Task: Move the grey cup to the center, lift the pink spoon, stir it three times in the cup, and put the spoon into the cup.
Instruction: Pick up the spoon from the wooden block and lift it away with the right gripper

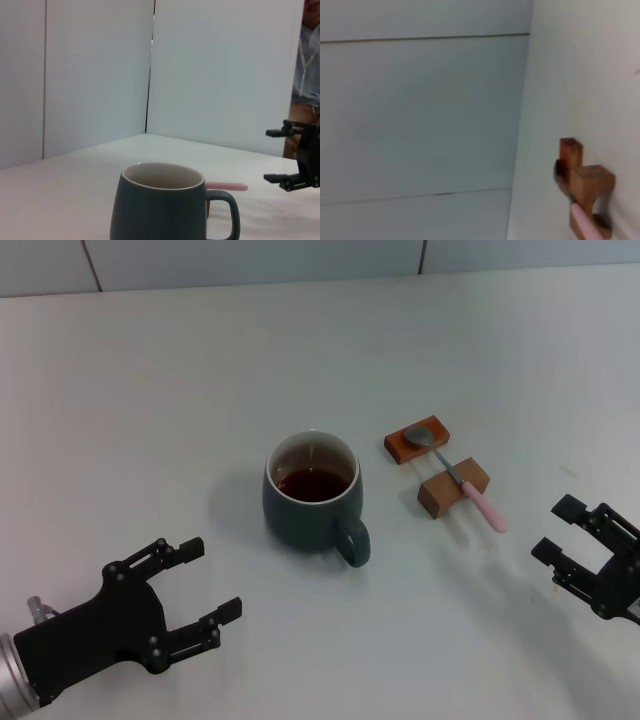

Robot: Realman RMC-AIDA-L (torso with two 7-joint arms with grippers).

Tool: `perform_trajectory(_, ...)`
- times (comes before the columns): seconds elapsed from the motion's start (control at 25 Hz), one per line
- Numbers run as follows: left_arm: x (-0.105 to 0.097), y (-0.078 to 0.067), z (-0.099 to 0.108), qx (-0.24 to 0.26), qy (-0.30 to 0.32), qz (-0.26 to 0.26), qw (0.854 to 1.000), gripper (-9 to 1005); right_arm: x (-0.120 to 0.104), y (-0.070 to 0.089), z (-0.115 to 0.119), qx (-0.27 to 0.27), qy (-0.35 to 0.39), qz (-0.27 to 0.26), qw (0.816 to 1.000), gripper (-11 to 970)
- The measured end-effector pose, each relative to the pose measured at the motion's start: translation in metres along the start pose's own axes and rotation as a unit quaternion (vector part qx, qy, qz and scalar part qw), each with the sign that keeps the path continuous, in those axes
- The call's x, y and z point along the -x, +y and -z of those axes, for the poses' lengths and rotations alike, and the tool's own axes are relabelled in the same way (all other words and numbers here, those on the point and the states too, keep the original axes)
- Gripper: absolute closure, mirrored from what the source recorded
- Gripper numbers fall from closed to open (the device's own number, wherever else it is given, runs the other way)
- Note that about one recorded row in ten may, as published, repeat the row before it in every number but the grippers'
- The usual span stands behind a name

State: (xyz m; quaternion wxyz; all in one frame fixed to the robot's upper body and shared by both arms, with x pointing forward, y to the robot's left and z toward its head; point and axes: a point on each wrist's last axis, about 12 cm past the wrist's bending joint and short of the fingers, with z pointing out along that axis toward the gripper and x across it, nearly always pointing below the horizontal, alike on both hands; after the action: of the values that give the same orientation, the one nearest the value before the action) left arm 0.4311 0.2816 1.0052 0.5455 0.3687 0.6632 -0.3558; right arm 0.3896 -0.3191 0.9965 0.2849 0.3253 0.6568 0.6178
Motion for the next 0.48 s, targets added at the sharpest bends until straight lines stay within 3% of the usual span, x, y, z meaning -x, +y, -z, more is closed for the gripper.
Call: perform_trajectory(0.48,0.000,-0.001,0.001,0.002,-0.004,0.002,1.000,188,0.006,-0.002,-0.024,-0.028,0.021,0.006,0.999,183)
